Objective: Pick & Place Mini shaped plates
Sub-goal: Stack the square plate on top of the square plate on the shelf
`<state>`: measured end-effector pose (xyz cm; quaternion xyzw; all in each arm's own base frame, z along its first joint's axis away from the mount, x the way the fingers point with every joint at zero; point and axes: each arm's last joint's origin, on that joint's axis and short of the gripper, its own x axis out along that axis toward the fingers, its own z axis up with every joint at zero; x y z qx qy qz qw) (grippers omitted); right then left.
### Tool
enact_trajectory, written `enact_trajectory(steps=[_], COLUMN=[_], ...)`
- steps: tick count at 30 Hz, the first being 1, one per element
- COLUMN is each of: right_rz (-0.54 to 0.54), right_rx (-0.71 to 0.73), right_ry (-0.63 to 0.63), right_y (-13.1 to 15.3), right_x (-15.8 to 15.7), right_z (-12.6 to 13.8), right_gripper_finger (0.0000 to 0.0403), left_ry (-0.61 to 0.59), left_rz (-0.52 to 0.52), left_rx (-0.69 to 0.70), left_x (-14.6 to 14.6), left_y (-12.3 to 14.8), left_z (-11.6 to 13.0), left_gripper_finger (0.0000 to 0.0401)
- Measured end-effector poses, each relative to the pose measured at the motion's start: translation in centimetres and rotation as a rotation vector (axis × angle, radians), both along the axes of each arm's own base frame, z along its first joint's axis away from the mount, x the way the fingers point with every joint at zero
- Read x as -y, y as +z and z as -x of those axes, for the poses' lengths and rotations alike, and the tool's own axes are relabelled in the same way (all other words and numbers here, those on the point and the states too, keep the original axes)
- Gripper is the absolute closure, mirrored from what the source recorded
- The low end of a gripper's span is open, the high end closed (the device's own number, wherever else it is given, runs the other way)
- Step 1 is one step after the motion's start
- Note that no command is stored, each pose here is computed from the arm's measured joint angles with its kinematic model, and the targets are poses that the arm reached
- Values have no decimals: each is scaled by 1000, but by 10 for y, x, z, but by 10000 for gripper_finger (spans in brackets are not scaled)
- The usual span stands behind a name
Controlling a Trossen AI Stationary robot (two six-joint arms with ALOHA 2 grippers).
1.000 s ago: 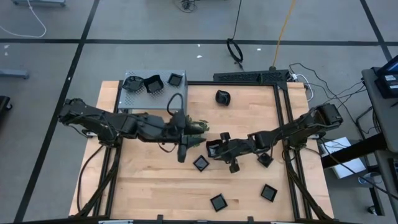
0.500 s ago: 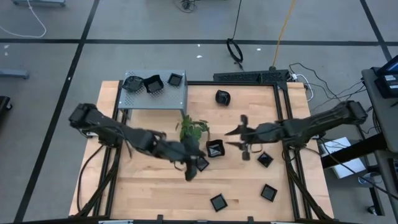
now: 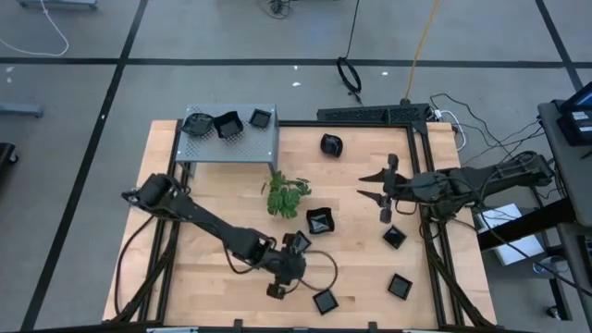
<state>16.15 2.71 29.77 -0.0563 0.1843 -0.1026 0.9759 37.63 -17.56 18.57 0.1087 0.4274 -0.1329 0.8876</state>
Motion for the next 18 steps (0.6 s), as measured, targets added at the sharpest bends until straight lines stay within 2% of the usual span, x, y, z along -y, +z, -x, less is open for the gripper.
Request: enact_trajectory(steps=[7,10,15,18], right_rz=[-50,-68,-81,-78], right_rx=[-14,-9,-3,-2], right_ry=[-23,-31,-38,-44], right_y=[-3,-3,-3,-3], right_x=[0,0,0,0], right_z=[0,0,0,0], right_gripper_finger=[261,261,261,261], left_ry=[-95,-175,-267,-292], left_rz=[-268,-379,-467,-482], left_rx=[-101,-158,-213,-205], left_x=[-13,-23,-37,-44], left_y=[-15,-18,-26,-26], left_z=[5,8,7,3], left_gripper_finger=[249,249,249,249])
